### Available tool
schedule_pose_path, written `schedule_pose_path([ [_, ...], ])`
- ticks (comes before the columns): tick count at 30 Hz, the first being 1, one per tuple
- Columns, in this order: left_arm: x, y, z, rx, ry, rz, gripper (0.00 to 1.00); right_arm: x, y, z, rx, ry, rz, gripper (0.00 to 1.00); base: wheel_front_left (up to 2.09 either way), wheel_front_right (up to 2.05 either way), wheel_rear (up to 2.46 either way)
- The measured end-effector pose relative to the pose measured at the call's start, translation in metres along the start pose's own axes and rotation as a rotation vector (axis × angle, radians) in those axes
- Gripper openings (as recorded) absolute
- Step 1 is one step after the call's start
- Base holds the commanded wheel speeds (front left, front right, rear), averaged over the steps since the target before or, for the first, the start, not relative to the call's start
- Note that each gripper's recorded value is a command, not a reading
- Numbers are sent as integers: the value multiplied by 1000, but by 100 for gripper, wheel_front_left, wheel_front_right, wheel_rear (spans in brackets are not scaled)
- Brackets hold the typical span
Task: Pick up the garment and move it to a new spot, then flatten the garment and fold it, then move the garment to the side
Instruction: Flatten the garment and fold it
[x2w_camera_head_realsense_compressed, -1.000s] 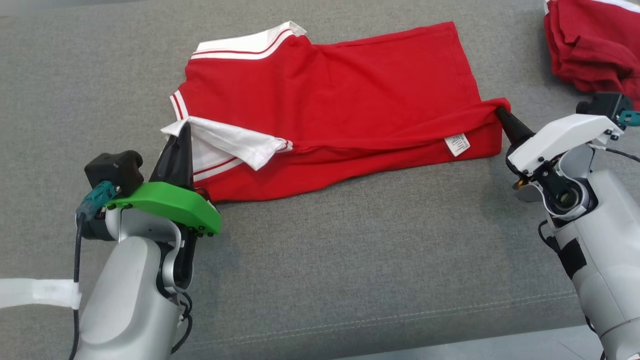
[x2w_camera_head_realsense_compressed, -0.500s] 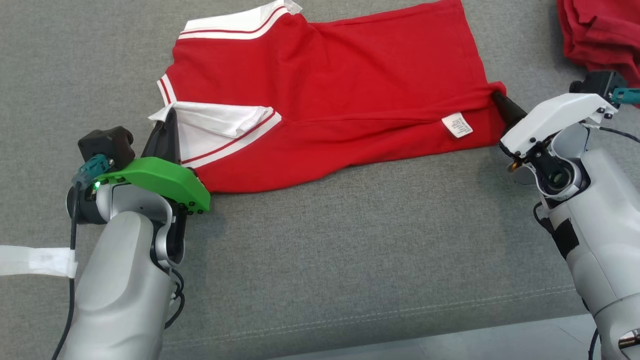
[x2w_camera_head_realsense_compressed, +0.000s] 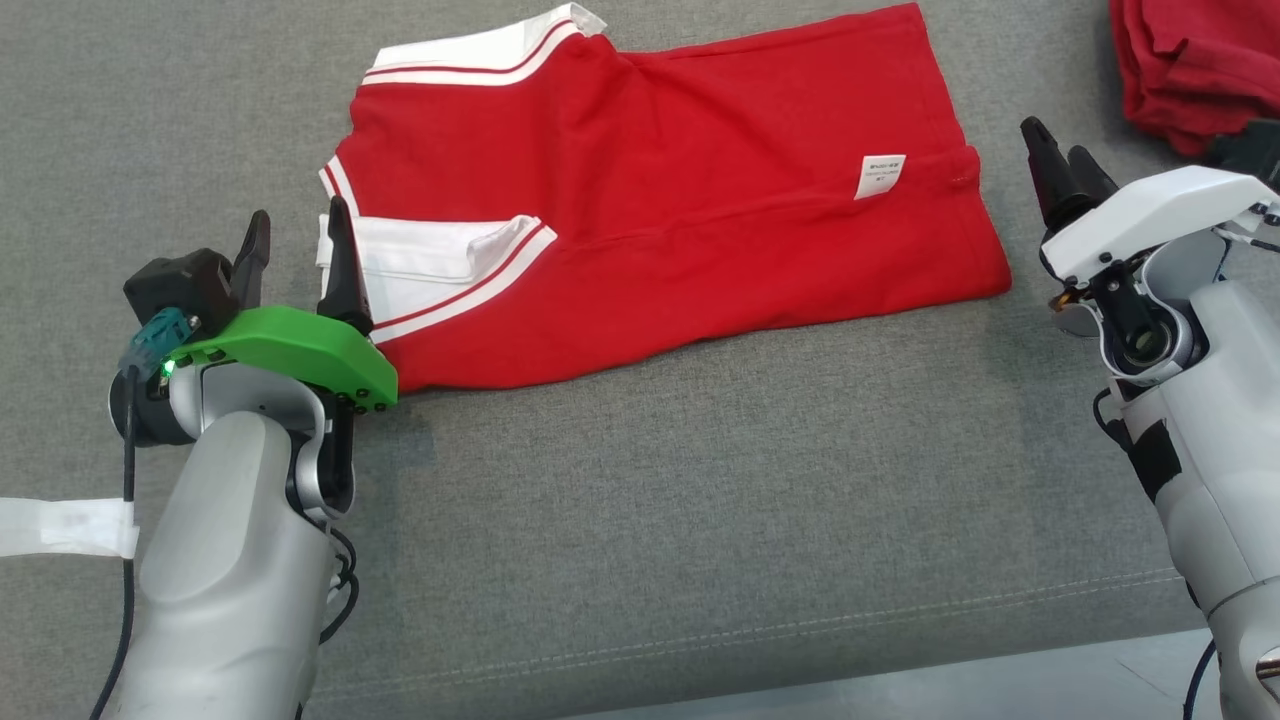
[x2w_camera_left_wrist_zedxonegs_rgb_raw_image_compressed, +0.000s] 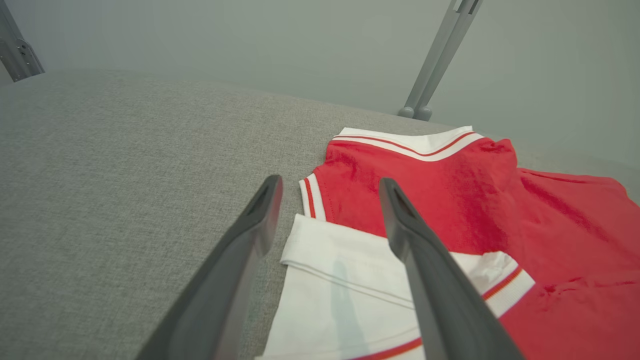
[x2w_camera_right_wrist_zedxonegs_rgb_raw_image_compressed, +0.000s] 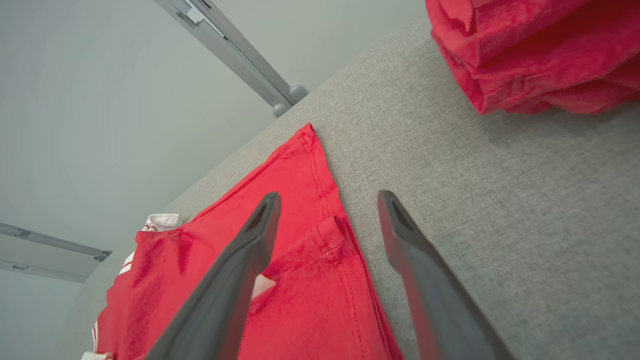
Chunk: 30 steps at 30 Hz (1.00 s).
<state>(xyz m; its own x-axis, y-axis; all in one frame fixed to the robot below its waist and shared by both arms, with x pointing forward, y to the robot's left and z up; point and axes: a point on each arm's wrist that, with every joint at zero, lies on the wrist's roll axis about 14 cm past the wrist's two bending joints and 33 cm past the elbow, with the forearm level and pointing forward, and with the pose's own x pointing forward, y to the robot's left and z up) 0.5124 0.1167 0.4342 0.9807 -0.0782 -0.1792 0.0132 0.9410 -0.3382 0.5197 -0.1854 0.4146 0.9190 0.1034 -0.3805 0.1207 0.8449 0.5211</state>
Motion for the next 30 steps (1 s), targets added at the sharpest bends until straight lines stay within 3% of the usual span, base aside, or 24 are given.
schedule_pose_path([
  [6,-6,-4,10,-18,-35,-21,100,-8,-2,19,-19,-85,16,100,0,0,0],
  [12,-26,7,-3,-65,-9,4,100,-25,-13,6,-14,-102,0,100,0,0,0],
  [22,-61,37,-34,-330,91,110,100,-45,-17,-16,16,-94,-4,100,0,0,0],
  [30,-70,30,-51,-514,195,109,100,-51,-11,-20,17,-90,17,100,0,0,0],
])
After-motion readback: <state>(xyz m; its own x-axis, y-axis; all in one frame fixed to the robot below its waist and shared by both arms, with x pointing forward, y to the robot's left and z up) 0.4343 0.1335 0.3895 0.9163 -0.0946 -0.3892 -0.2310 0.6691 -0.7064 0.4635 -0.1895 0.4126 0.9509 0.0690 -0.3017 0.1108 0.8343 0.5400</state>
